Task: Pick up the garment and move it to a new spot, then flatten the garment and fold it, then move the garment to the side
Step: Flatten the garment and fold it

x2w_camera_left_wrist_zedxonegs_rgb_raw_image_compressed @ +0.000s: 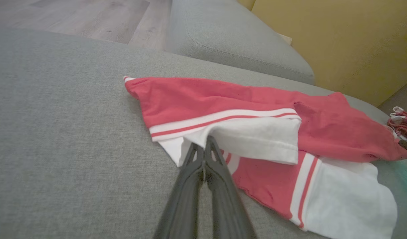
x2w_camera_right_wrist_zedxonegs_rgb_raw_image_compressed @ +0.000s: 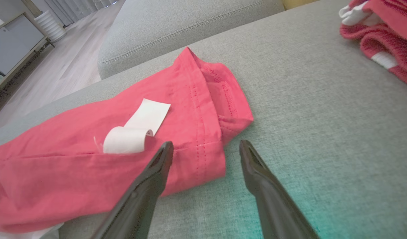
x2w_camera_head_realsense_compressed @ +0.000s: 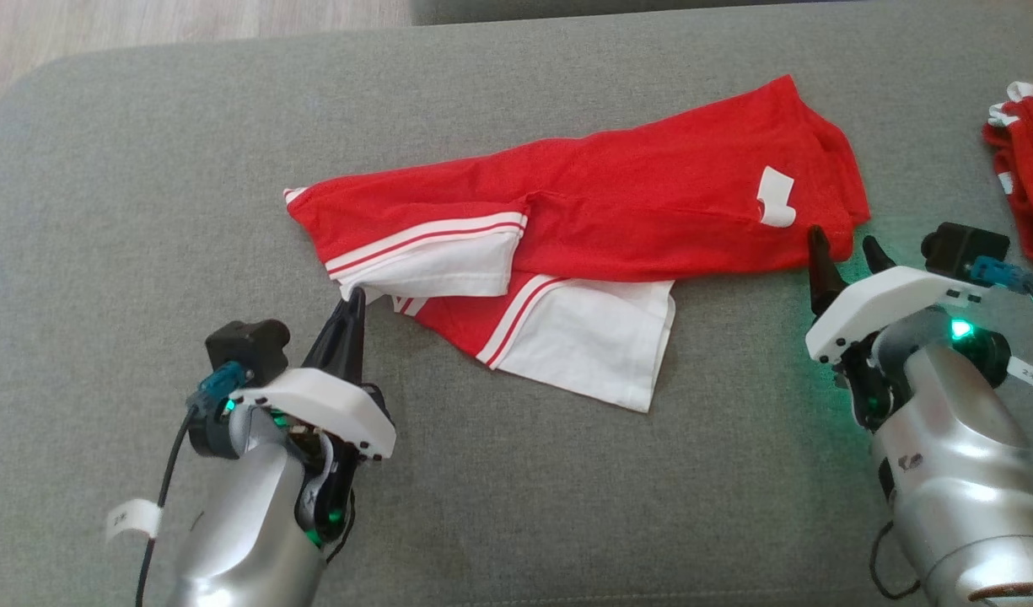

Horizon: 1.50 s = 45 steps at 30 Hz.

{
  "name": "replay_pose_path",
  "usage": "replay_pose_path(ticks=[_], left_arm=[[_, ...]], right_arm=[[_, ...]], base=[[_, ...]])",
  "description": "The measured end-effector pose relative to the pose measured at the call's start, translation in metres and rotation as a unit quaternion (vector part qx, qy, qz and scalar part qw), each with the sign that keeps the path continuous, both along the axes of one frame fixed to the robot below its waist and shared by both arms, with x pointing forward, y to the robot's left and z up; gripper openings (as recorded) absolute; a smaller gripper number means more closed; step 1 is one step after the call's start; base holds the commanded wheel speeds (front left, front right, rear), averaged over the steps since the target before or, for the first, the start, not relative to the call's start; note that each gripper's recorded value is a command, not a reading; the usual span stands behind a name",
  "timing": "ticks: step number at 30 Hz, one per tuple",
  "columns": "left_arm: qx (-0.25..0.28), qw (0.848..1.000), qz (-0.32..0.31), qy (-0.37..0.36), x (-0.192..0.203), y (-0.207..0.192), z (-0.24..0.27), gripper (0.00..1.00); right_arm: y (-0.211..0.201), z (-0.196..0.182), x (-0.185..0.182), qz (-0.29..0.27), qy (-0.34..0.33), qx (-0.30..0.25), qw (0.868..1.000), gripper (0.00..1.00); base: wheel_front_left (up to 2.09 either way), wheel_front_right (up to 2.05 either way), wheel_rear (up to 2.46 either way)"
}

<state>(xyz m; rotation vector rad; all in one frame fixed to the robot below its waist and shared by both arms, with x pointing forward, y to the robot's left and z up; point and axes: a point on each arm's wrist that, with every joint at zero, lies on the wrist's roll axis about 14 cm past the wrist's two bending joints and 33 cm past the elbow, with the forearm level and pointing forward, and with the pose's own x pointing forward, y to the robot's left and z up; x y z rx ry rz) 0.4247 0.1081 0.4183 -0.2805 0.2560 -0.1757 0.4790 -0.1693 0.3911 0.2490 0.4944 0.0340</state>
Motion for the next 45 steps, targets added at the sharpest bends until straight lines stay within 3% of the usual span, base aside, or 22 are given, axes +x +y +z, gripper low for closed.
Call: replay_pose_path(ticks=[2,3,4,5,6,7,13,21,26,34,39,45], left_arm=[[0.000,1.000,0.002,0.001,0.000,0.001,-0.001,0.00],[0.001,1.000,0.002,0.001,0.000,0.001,-0.001,0.00],[0.003,1.000,0.002,0.001,0.001,0.002,-0.002,0.00],[0.002,1.000,0.004,0.002,0.001,0.003,-0.002,0.00],[0.002,1.000,0.005,0.002,0.001,0.003,-0.003,0.00],[0.002,1.000,0.006,0.003,0.002,0.004,-0.003,0.00],[0.003,1.000,0.014,-0.009,0.009,0.010,0.004,0.00],[-0.013,0.993,0.048,-0.109,0.034,0.041,0.072,0.00],[-0.028,0.976,0.030,-0.215,0.055,0.043,0.158,0.00],[-0.052,0.929,-0.049,-0.363,0.073,0.004,0.305,0.00],[-0.060,0.919,-0.074,-0.383,0.075,-0.005,0.341,0.00],[-0.081,0.925,-0.080,-0.363,0.100,-0.001,0.370,0.00]], right_arm=[[0.002,-0.002,0.000,0.002,0.000,0.001,1.000,0.95],[0.002,-0.003,0.000,0.002,0.002,0.001,1.000,0.74],[0.003,-0.005,-0.001,0.003,0.004,0.001,1.000,0.40],[0.004,-0.006,-0.001,0.003,0.005,0.002,1.000,0.18],[0.004,-0.006,-0.001,0.004,0.005,0.003,1.000,0.18],[0.005,-0.007,0.000,0.004,0.006,0.004,1.000,0.00],[0.004,0.012,0.011,0.012,-0.042,-0.008,0.999,0.00],[-0.012,0.071,0.021,-0.001,-0.146,-0.014,0.989,0.00],[-0.017,0.139,0.026,0.014,-0.230,-0.026,0.973,0.00],[-0.019,0.260,0.038,0.096,-0.307,-0.078,0.944,0.00],[-0.025,0.302,0.035,0.111,-0.330,-0.081,0.934,0.00],[-0.031,0.321,0.047,0.102,-0.336,-0.078,0.933,0.00]], base=[[0.00,0.00,0.00],[0.00,0.00,0.00],[0.00,0.00,0.00],[0.00,0.00,0.00],[0.00,0.00,0.00],[0.00,0.00,0.00],[0.00,0.00,0.00],[0.00,0.00,0.00],[0.00,0.00,0.00],[0.00,0.00,0.00],[0.00,0.00,0.00],[0.00,0.00,0.00]])
